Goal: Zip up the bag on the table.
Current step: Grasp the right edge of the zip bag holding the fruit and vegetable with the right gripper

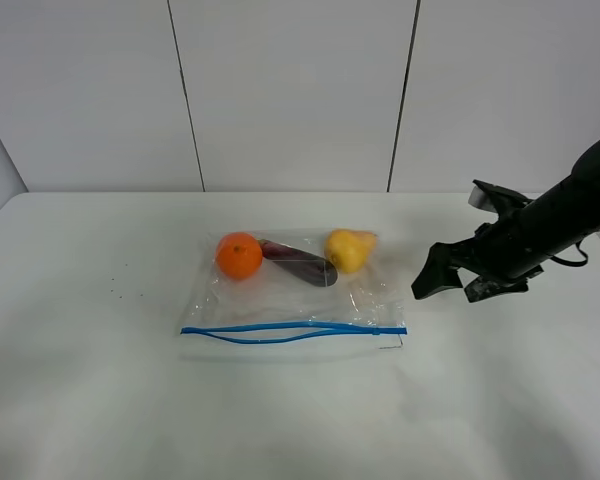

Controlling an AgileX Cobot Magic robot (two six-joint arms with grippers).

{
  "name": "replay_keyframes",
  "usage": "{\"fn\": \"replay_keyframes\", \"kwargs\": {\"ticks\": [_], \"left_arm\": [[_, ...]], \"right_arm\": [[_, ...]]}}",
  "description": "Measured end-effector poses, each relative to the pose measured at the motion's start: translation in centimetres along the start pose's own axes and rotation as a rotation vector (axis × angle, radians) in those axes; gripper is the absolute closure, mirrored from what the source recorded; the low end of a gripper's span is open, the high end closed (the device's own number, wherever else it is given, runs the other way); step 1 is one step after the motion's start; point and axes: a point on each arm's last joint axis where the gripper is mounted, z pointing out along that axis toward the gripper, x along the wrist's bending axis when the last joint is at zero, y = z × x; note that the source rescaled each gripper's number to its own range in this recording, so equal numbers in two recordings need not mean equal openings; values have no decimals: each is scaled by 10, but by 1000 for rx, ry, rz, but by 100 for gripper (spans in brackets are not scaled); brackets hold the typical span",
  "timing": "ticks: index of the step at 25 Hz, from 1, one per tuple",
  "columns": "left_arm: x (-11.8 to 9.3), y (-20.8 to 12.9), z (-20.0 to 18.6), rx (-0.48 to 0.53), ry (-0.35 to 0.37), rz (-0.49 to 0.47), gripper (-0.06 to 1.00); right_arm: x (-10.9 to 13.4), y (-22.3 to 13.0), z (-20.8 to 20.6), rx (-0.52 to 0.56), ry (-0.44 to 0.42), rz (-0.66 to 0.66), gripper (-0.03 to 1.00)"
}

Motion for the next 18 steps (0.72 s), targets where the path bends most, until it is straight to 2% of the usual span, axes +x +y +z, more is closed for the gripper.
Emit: {"fn": "replay_keyframes", "kwargs": {"ticks": [4,9,18], "left_arm": [[0,0,0,0,0,0,-6],[0,0,0,0,0,0,-6],[0,0,0,0,0,0,-6]], "right_arm": [[-5,10,28,-12,109,5,-3],[-8,12,58,47,267,-41,-3],[-29,5,84,62,440,35,5]]}}
